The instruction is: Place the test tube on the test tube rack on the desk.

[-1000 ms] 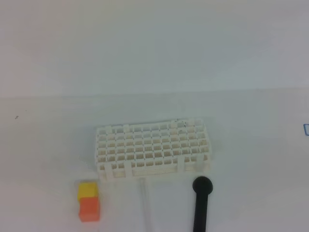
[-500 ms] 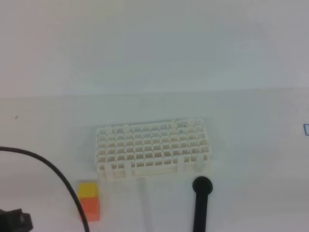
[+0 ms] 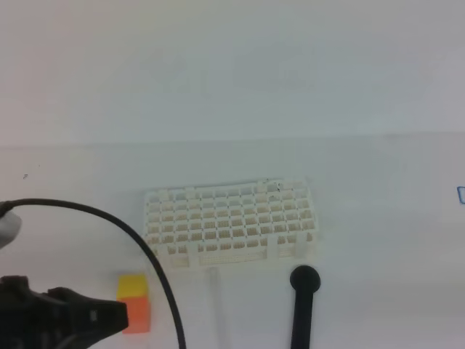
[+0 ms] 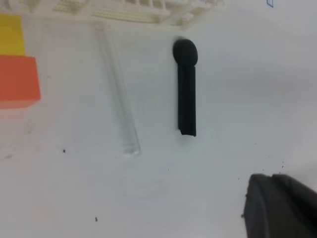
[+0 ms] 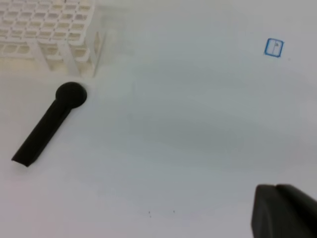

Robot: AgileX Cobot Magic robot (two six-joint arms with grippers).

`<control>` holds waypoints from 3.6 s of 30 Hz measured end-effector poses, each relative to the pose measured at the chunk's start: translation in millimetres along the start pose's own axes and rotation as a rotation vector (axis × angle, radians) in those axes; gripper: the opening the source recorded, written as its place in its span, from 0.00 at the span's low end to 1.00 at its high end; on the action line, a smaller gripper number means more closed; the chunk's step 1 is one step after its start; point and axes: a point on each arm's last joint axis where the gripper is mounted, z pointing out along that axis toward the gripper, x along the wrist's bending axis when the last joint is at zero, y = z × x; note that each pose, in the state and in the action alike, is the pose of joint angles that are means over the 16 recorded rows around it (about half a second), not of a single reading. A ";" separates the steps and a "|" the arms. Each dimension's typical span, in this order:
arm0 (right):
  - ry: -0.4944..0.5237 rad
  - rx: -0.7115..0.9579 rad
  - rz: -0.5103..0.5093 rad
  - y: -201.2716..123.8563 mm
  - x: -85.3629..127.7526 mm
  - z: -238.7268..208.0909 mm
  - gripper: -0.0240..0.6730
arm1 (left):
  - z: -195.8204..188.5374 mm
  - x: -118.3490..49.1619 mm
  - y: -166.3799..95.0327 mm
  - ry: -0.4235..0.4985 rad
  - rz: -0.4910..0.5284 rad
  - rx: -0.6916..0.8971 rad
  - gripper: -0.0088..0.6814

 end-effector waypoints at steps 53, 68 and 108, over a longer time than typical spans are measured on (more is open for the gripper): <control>0.059 -0.042 0.048 4.0 5.2 -0.3 0.03 | 197.6 -49.6 -17.0 0.310 0.252 0.314 0.50; 0.080 -0.049 0.062 4.7 7.1 -0.5 0.03 | 223.2 -40.9 -25.0 0.368 0.233 0.372 0.51; 0.083 -0.049 0.065 4.8 7.4 -0.6 0.03 | 224.9 -27.6 -30.6 0.488 0.300 0.458 0.18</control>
